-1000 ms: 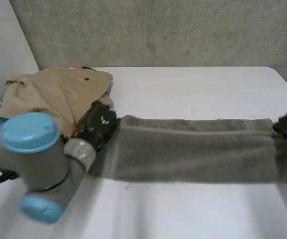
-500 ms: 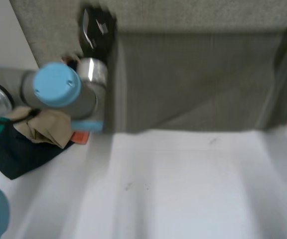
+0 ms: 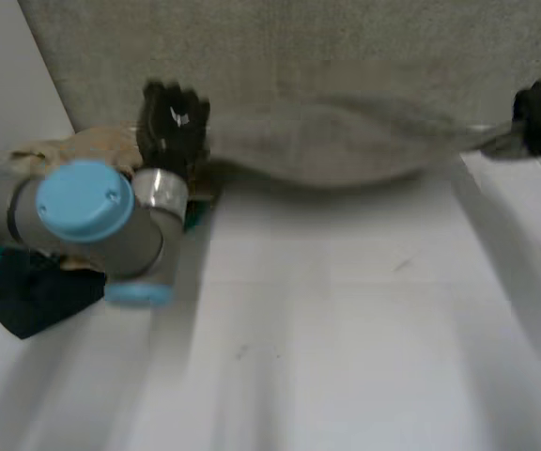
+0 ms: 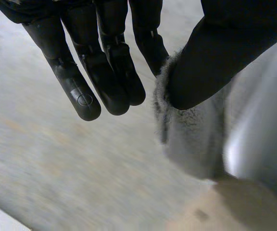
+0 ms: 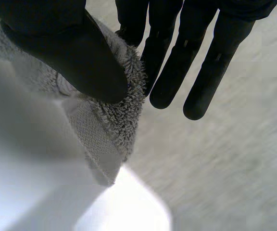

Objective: Fold the laundry.

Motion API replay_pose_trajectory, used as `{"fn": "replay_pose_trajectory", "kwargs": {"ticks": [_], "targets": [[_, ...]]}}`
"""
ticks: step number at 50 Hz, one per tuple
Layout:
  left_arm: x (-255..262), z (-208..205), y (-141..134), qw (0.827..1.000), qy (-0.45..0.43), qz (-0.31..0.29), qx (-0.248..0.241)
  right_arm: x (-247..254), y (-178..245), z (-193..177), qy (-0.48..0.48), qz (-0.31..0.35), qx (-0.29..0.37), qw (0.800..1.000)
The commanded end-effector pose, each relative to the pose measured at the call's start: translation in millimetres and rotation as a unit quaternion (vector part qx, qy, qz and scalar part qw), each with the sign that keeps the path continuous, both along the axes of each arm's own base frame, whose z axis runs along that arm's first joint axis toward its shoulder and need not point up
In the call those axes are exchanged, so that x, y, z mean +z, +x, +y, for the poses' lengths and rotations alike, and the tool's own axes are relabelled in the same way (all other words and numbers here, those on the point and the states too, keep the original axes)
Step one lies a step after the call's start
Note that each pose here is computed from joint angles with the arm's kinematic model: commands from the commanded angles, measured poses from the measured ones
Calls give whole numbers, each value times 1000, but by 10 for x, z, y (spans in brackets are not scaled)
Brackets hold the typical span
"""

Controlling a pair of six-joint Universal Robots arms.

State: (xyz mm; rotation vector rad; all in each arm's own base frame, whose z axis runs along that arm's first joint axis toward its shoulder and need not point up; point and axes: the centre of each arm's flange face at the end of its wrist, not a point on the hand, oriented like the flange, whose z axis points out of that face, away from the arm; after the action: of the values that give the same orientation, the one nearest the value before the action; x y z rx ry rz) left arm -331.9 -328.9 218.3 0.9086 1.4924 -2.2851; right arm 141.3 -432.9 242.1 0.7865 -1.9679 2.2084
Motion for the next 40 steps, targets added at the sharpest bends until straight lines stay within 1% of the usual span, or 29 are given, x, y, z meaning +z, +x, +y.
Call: {"fn": "replay_pose_trajectory", "kwargs": {"ticks": [1,2,4,5,6,8,9,10,11,12,13,15,16,18,21,22,24,25,27,28,31,32,36,40], "targets": [[-504,487,108,993,98,-66,-20,-520,-163,318,135,46,-5,990],[-565,619,171,989,120,-83,-22,-568,-196,363,153,54,-8,987],[-601,751,250,985,142,-100,-22,-652,-274,451,190,71,-14,979],[-614,818,294,982,153,-110,-22,-681,-351,566,228,87,-16,970],[-603,961,387,976,172,-129,-22,-666,-383,636,246,96,-17,965],[-585,1112,482,969,193,-151,-22,-599,-463,799,281,116,-18,953],[-584,1193,535,965,205,-164,-22,-518,-528,971,315,136,-14,939],[-565,1267,585,960,215,-177,-22,-484,-565,1056,332,148,-12,932],[-545,1485,713,944,247,-219,-26,-458,-606,1141,348,160,-8,924],[-540,1530,742,940,254,-228,-27,-397,-676,1292,373,182,0,910],[-527,1707,840,924,281,-258,-33,-358,-698,1375,383,193,9,903],[-505,1862,924,909,307,-280,-40,-284,-743,1524,390,221,21,894],[-491,1994,1003,893,334,-298,-45,-273,-750,1551,386,230,24,893],[-486,2030,1023,888,343,-302,-47,-262,-766,1587,376,242,21,894],[-473,2009,982,894,334,-293,-58,-288,-764,1575,370,239,16,897],[-456,1937,943,904,318,-280,-60,-299,-765,1551,362,237,10,902],[-464,1840,871,914,299,-266,-65,-312,-760,1497,344,234,2,910],[-506,1710,769,924,276,-253,-70,-359,-727,1413,323,226,-3,919],[-540,1559,662,936,249,-240,-71,-463,-656,1259,296,215,-6,931],[-546,1440,569,945,225,-227,-72,-496,-627,1196,286,212,-7,935],[-545,1206,425,958,187,-205,-67,-594,-492,982,254,201,-9,946],[-577,1054,335,964,167,-195,-63,-618,-454,944,246,200,-10,948],[-662,721,124,973,134,-178,-55,-690,-355,753,211,197,-26,957],[-702,481,15,977,121,-171,-45,-789,-304,533,160,202,-39,965]]}}
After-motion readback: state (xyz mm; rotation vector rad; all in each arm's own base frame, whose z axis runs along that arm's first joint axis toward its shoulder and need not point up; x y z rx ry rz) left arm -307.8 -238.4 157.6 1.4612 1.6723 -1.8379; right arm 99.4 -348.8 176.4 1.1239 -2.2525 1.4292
